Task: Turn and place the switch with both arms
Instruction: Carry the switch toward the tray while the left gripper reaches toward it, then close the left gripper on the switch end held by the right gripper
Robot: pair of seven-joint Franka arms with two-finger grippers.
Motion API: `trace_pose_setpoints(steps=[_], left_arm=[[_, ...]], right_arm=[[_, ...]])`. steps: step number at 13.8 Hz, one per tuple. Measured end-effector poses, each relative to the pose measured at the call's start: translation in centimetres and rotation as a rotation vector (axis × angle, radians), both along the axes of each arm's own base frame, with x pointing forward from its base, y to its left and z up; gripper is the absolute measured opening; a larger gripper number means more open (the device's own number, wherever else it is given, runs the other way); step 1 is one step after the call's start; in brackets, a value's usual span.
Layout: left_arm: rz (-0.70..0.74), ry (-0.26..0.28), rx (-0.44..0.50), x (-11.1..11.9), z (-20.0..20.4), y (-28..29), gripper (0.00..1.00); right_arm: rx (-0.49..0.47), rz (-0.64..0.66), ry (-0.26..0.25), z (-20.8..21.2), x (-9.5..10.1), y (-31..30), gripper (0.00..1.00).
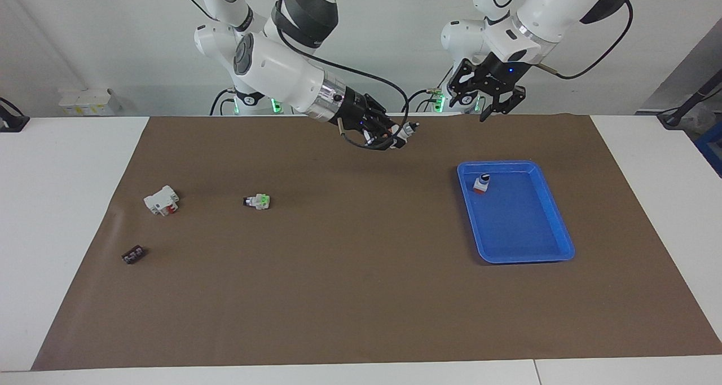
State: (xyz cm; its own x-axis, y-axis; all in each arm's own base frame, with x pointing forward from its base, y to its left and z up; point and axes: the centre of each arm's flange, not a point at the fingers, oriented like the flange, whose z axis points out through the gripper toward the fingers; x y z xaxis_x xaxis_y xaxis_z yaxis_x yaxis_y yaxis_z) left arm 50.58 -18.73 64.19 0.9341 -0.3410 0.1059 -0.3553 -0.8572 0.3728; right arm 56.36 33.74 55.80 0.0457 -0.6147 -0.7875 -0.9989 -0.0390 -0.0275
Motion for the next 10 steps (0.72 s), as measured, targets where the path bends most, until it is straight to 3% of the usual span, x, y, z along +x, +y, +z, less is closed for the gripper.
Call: trace_pose_setpoints(steps=[3, 5, 8, 10], left_arm=[[0.024, -0.004, -0.171, 0.19, -0.39, -0.89, 0.76], [0.023, -0.002, -0.244, 0.01, 0.10, -1.01, 0.64], [0.057, -0.036, -0.342, 0.63, 0.35, -0.50, 0.61], [0.071, -0.062, -0.386, 1.01, -0.32, -0.47, 0.48]], right_arm=[[0.002, -0.012, -0.004, 0.07, -0.27, 0.72, 0.41], [0.003, -0.012, -0.004, 0.07, -0.26, 0.70, 0.41], [0.004, -0.017, -0.007, 0.10, -0.20, 0.67, 0.41], [0.004, -0.018, -0.008, 0.10, -0.18, 0.65, 0.41]])
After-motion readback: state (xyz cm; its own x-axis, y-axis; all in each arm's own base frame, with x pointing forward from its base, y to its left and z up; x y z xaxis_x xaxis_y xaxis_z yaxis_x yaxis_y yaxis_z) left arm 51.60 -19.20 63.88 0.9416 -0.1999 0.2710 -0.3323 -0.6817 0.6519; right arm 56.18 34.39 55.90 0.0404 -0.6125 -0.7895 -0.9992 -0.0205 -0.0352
